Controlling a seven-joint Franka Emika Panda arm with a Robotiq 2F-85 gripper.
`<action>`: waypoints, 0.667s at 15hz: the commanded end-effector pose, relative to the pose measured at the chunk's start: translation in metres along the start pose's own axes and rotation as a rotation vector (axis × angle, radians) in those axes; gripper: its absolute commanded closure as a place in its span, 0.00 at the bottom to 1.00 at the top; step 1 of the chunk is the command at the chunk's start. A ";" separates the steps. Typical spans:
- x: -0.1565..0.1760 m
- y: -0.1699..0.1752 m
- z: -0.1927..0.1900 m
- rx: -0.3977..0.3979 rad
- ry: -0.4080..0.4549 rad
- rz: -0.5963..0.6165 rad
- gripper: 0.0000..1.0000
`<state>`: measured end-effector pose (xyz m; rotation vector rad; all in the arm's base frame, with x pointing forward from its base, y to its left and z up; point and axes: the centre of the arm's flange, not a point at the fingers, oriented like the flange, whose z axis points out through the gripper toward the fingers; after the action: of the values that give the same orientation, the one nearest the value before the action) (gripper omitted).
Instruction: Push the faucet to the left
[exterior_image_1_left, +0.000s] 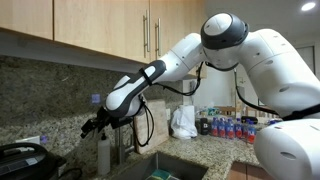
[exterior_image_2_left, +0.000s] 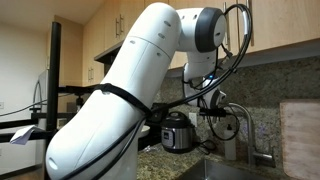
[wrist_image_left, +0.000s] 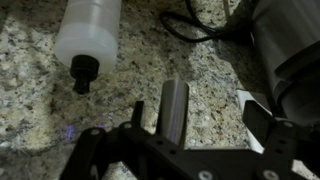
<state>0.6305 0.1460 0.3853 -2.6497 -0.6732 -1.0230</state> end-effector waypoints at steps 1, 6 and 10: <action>-0.019 0.000 -0.014 -0.032 0.024 0.029 0.00; -0.039 0.000 -0.021 -0.052 0.057 0.039 0.00; -0.054 -0.006 -0.037 -0.094 0.090 0.043 0.00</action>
<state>0.6050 0.1262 0.3645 -2.6293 -0.6147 -1.1340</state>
